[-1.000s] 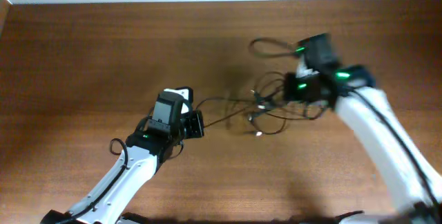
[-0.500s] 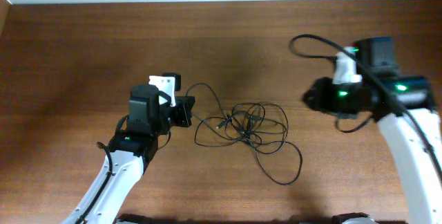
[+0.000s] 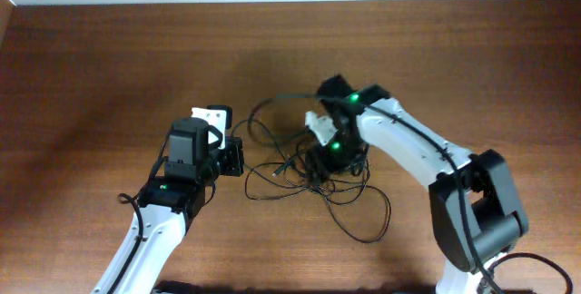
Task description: Untangle cables
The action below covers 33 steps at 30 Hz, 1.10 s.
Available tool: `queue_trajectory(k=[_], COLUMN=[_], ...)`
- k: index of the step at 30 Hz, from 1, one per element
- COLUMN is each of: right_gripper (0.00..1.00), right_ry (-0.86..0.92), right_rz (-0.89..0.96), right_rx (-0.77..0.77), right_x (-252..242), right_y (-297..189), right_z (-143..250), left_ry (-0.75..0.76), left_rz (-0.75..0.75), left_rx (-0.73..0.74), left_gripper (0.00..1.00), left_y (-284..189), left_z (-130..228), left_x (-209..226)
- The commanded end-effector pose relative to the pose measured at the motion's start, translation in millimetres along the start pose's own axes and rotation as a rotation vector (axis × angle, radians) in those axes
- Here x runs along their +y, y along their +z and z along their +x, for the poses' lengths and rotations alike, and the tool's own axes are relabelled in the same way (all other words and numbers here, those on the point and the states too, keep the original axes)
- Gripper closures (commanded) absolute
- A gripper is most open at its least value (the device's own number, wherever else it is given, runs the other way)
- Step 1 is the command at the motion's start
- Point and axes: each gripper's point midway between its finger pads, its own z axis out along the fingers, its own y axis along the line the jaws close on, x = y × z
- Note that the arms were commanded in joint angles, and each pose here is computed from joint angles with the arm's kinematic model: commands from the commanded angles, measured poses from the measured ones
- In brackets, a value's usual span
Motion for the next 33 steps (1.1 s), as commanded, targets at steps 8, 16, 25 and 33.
queue_trajectory(k=[8,16,25,33], right_gripper=[0.53,0.96,0.96,0.96], right_ry=[-0.232,-0.054,0.702,0.769], right_rz=[0.084,0.178,0.303,0.078], right_rx=[0.050,0.065,-0.146,-0.593], right_x=[-10.5,-39.9,-210.4,-200.8], right_y=[8.2,14.1,-91.9,-212.6], right_z=[10.3,22.1,65.3,64.1], left_ry=[0.000,0.052,0.139,0.085], left_rz=[-0.003,0.086,-0.238,-0.324], left_rx=[-0.035,-0.285,-0.802,-0.783], left_gripper=[1.00,1.00,1.00,1.00], left_y=[-3.8,-60.7,-237.7,-237.0], left_z=[-8.5,-64.8,-166.9,-164.6], left_x=[0.6,-28.0,-9.9,14.8])
